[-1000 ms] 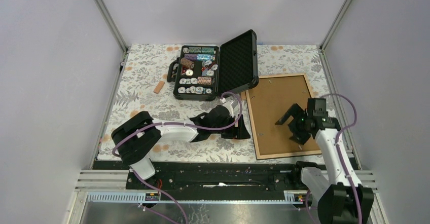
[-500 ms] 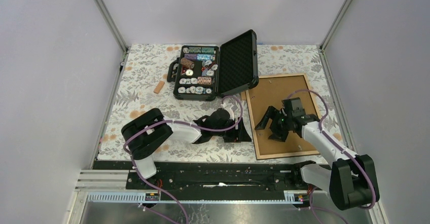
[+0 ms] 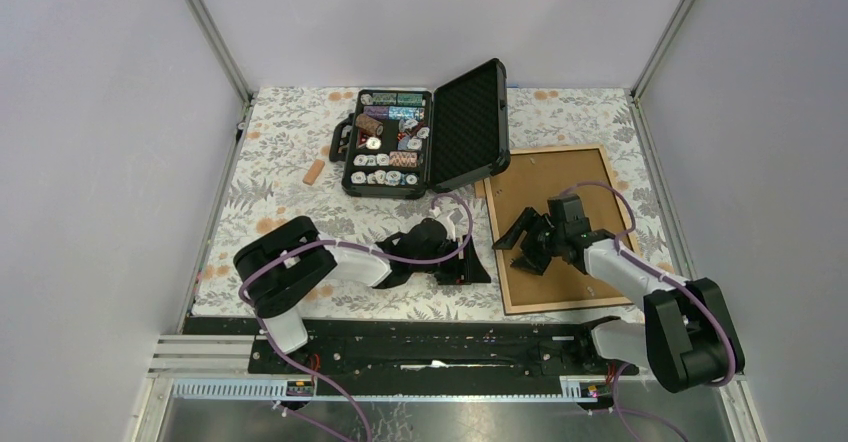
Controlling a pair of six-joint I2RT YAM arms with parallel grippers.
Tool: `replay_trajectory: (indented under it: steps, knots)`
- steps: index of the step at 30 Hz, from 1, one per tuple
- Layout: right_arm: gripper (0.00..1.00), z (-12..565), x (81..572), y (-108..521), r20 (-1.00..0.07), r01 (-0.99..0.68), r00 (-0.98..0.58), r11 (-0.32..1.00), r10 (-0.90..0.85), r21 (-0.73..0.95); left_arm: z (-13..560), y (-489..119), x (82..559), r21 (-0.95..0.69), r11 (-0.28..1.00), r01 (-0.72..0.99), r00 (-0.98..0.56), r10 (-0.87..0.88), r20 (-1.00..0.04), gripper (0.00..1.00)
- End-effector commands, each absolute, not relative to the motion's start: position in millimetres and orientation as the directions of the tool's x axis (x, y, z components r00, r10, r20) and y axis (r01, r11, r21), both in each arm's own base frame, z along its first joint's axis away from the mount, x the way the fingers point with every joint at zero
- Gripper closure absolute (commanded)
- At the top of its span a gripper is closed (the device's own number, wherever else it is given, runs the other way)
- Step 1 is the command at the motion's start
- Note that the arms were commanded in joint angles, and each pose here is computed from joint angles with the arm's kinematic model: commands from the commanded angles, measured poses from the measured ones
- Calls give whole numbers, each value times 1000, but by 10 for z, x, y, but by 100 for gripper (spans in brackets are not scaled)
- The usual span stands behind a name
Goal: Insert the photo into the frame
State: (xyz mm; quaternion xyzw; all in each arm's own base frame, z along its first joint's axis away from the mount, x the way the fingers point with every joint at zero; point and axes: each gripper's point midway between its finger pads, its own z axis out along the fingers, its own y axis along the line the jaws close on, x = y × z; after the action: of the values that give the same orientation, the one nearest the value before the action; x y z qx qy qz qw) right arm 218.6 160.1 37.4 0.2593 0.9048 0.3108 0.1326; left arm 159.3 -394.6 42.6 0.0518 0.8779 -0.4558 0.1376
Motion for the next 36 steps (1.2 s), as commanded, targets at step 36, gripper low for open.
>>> replay_trajectory:
  steps: [36]
  knots:
    - [36,-41,2179,1676,-236,169,-931,900,280,401,396,-3911,1655,-796,570,204,-949,-85,-304,38]
